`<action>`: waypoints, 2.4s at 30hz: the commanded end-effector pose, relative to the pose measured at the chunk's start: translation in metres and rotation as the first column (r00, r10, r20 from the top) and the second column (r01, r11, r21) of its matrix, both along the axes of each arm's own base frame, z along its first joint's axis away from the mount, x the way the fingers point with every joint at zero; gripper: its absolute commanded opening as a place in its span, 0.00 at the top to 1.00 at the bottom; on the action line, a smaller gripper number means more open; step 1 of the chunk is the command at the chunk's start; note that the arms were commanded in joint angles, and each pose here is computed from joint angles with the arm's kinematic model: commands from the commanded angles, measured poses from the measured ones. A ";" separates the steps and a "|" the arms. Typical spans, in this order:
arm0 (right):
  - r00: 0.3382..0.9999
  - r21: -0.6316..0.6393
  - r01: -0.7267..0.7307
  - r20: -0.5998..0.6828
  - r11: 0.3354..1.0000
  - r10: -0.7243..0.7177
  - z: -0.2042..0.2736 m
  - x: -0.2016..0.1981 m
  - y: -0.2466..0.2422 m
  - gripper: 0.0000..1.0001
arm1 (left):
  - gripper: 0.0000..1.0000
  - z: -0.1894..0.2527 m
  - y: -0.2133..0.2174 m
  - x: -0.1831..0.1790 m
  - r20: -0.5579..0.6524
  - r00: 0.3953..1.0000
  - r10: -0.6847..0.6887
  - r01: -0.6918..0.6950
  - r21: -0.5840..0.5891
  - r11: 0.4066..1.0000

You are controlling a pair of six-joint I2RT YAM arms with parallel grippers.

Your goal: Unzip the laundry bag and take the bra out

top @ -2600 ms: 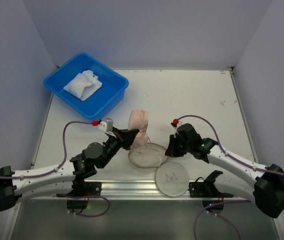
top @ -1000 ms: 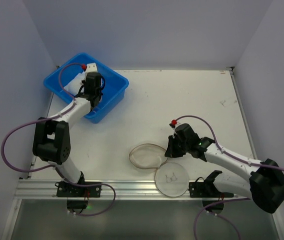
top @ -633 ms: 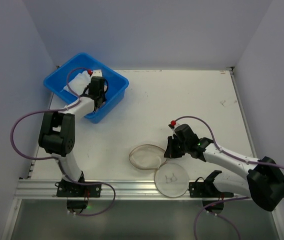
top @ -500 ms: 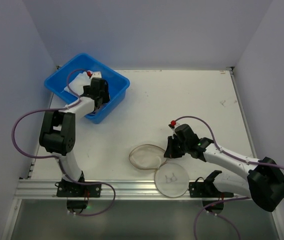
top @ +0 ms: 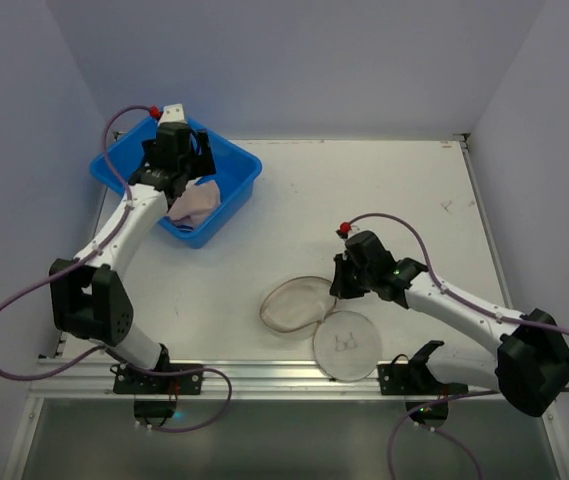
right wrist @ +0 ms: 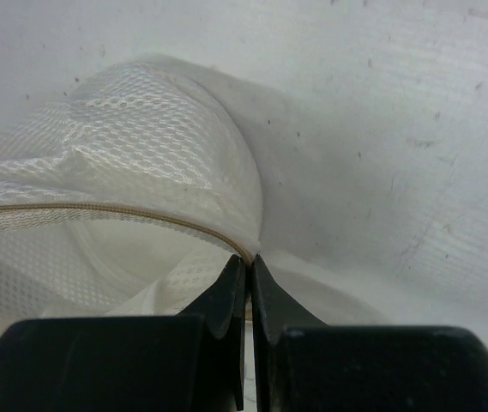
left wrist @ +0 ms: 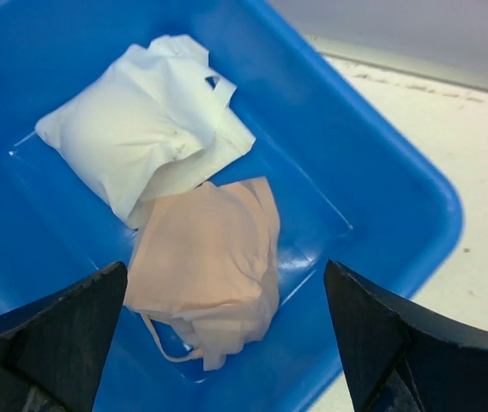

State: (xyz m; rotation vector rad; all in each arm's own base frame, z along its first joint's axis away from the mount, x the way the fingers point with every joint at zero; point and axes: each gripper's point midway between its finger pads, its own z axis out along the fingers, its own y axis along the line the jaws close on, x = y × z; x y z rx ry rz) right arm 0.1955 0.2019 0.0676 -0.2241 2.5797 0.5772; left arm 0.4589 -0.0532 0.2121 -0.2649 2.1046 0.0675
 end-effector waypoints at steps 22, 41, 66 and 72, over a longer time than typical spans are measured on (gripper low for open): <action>0.930 -0.161 0.243 0.320 0.957 -0.182 0.111 0.132 -0.023 0.24 | 0.00 0.021 -0.072 -0.170 0.073 0.871 -0.486 0.483 -0.316 0.817; 0.920 0.039 0.379 0.092 0.925 -0.381 0.036 0.066 -0.064 0.06 | 0.00 0.018 -0.225 -0.152 0.109 0.735 -0.669 0.658 -0.351 0.666; 0.880 0.101 0.464 0.063 0.880 -0.471 0.017 0.048 -0.079 0.11 | 0.71 -0.187 -0.275 -0.121 -0.309 0.794 -0.524 0.477 -0.219 0.851; 0.854 0.073 0.507 0.090 0.859 -0.512 0.018 0.050 -0.091 0.10 | 0.80 -0.206 -0.224 -0.166 -0.371 0.831 -0.416 0.349 -0.234 0.907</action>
